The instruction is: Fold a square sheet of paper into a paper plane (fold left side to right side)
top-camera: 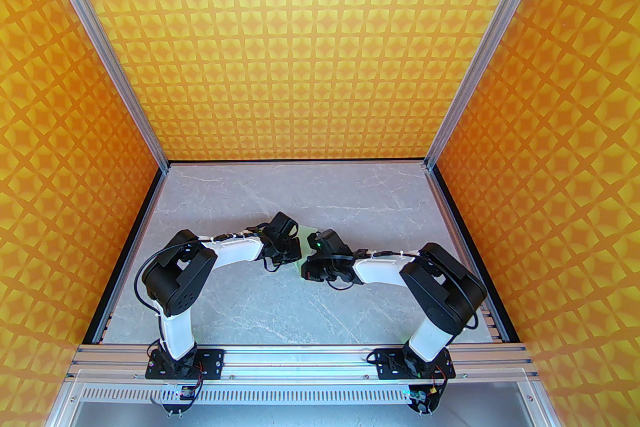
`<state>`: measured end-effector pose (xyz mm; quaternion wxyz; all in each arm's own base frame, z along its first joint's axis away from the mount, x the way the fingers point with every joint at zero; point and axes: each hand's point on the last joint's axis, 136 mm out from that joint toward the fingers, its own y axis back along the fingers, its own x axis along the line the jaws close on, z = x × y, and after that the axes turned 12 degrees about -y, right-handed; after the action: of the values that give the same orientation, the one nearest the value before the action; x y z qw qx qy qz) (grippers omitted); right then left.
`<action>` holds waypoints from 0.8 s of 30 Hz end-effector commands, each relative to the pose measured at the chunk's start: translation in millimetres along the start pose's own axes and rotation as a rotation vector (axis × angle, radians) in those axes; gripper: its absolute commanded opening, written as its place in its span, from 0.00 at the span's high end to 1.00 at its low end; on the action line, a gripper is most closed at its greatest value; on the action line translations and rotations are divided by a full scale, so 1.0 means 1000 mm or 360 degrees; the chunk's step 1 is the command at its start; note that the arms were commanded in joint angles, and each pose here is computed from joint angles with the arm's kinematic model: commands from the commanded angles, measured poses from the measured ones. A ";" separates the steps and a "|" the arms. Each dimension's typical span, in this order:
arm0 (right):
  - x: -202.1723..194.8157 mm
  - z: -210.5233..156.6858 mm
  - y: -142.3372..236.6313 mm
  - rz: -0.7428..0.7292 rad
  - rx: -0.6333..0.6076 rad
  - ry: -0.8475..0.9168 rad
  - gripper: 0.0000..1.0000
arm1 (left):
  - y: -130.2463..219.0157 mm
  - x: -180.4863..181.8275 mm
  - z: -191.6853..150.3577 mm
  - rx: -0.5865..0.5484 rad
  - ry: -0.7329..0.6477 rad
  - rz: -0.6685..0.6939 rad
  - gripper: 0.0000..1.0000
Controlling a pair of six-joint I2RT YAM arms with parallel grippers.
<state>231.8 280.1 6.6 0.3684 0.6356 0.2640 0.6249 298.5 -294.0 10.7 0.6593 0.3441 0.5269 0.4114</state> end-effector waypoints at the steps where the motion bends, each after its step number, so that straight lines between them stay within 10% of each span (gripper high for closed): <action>1: -0.010 -0.016 0.001 -0.0055 0.0055 -0.0018 0.96 | -0.006 0.006 -0.002 0.0023 0.0023 0.0063 1.00; 24: -0.007 0.000 0.026 -0.0162 -0.0085 -0.0005 0.99 | -0.001 0.006 -0.004 0.0008 0.0006 0.0049 1.00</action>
<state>222.3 273.1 11.8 0.3908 0.6258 0.2825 0.6131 297.9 -293.7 10.4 0.6576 0.3449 0.5284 0.4116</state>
